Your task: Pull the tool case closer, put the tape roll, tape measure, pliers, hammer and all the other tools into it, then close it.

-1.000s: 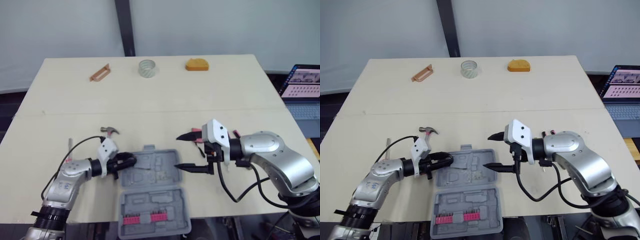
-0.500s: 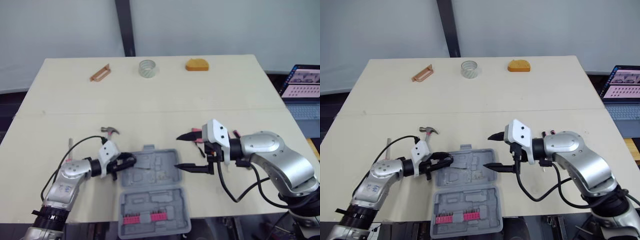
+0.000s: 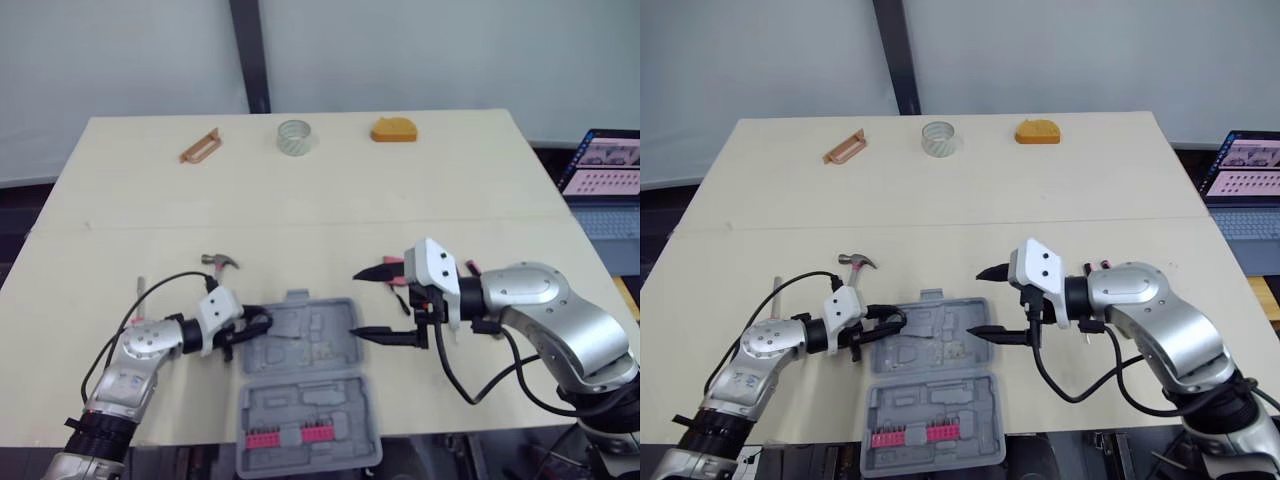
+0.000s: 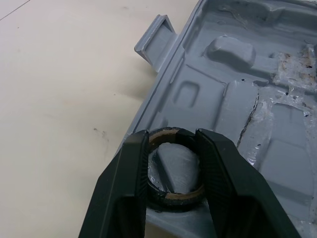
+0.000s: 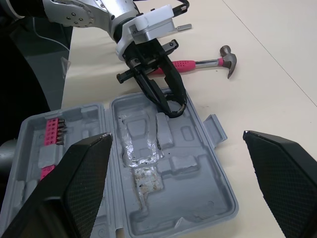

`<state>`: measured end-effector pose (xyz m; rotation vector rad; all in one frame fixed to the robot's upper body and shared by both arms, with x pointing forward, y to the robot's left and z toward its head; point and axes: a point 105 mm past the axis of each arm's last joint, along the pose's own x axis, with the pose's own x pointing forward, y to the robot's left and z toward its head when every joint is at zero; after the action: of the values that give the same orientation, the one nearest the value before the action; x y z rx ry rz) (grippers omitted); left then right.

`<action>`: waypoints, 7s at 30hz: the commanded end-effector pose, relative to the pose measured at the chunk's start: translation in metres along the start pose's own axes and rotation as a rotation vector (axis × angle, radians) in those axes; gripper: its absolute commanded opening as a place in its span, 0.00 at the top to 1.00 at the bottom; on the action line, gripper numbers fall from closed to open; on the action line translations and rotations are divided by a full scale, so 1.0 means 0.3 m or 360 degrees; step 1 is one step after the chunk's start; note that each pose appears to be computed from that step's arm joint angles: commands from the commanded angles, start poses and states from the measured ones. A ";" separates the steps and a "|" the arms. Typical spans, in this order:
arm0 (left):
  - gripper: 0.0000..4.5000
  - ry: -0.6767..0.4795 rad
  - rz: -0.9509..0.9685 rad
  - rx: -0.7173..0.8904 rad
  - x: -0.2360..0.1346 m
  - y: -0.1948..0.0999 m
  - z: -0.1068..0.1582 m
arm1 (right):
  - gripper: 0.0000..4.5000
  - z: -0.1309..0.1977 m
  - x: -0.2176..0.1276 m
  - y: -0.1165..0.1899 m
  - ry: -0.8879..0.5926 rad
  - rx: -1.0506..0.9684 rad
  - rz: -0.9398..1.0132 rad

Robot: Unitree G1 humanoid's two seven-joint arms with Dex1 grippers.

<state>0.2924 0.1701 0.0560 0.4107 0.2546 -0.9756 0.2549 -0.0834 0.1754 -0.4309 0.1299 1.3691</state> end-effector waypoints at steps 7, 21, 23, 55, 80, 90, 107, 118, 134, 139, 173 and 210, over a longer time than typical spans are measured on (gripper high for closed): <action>0.34 -0.0153 0.0012 -0.0370 -0.058 0.028 0.079 | 0.00 0.028 -0.025 -0.033 -0.0089 -0.0014 -0.0058; 0.00 -0.0199 0.0927 -0.0627 -0.556 0.230 0.067 | 0.00 -0.253 -0.423 -0.161 -0.0052 0.0540 -0.0828; 0.00 -0.0172 0.1087 -0.0686 -0.632 0.233 0.014 | 0.00 -0.322 -0.494 -0.159 0.0017 0.0597 -0.0959; 0.00 -0.0081 0.1407 -0.0759 -0.751 0.208 -0.128 | 0.00 -0.442 -0.755 -0.194 0.0079 0.0677 -0.1496; 0.00 -0.0365 -0.0389 0.0051 -0.003 -0.107 0.344 | 0.27 -0.376 -0.166 -0.121 0.0300 0.0684 -0.0924; 0.00 -0.0432 -0.0457 0.0112 0.050 -0.125 0.377 | 0.27 -0.460 -0.084 -0.169 0.0332 0.0719 -0.1063; 0.00 -0.0430 -0.0468 0.0153 0.065 -0.128 0.375 | 0.99 -0.479 -0.023 -0.184 0.0314 0.0726 -0.1066; 0.00 -0.0402 -0.0481 0.0165 0.058 -0.126 0.360 | 0.99 -0.489 -0.064 -0.146 0.0314 0.0787 -0.1067; 0.00 -0.0175 -0.0740 0.0202 -0.004 -0.211 0.251 | 0.99 -0.497 -0.137 0.168 0.0425 0.1012 -0.0708; 0.00 -0.0171 -0.0757 0.0198 -0.005 -0.219 0.249 | 0.99 -0.492 -0.131 0.246 0.0464 0.1052 -0.0594; 0.00 -0.0251 -0.0769 0.0418 -0.040 -0.262 0.263 | 0.01 -0.358 -0.276 0.114 0.0519 0.0130 0.0107; 0.00 -0.0287 -0.0591 0.0473 -0.024 -0.268 0.258 | 0.01 -0.536 -0.144 0.009 0.0595 -0.0318 0.0312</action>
<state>0.2252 0.1051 0.1020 0.5329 0.0615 -1.4095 0.2689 -0.1837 0.0451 -0.8681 0.3633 1.4993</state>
